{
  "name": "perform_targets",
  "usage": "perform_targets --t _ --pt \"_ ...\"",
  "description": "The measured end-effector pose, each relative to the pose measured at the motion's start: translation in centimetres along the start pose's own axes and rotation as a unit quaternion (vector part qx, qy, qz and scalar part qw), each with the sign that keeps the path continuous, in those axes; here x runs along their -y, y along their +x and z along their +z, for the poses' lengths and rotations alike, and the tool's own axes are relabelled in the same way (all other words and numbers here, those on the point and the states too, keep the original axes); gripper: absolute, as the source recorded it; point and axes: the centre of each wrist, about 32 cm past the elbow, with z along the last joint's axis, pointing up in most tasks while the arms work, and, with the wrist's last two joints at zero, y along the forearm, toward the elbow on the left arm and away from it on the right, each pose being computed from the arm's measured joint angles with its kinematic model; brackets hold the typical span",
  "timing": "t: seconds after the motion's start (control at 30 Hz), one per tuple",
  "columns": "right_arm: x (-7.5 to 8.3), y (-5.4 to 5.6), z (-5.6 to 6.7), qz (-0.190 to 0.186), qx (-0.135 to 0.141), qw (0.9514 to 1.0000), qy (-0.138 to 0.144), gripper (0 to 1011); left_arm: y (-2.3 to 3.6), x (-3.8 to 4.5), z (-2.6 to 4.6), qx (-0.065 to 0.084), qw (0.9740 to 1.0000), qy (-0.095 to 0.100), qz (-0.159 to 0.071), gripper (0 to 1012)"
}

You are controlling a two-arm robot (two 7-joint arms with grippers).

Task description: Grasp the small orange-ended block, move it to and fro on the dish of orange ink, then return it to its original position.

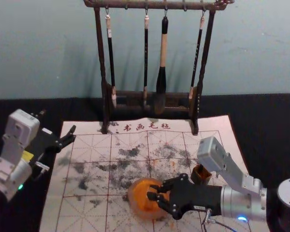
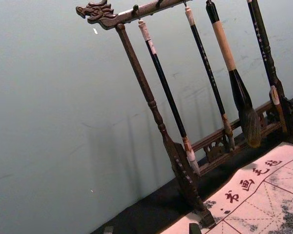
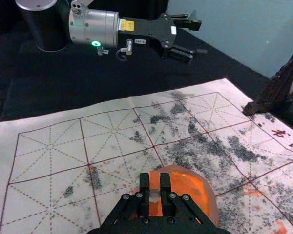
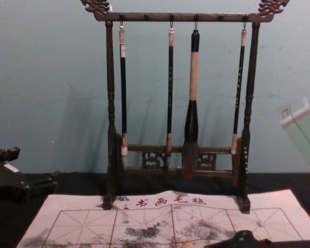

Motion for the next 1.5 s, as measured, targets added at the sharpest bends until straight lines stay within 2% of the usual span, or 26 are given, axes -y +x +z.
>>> perform_targets --t 0.4,0.7,1.2,1.5 --pt "-0.6 0.5 0.7 -0.028 0.001 0.9995 -0.013 92 0.0 0.0 0.0 0.0 1.0 0.0 0.0 1001" --pt "-0.3 0.8 1.0 -0.043 0.001 0.9987 -0.026 92 0.0 0.0 0.0 0.0 1.0 0.0 0.0 1001" --pt "1.6 0.3 1.2 -0.041 0.004 0.9987 -0.029 92 0.0 0.0 0.0 0.0 1.0 0.0 0.0 1002" --pt "1.8 -0.1 1.3 -0.029 0.007 0.9992 -0.028 92 0.0 0.0 0.0 0.0 1.0 0.0 0.0 1001"
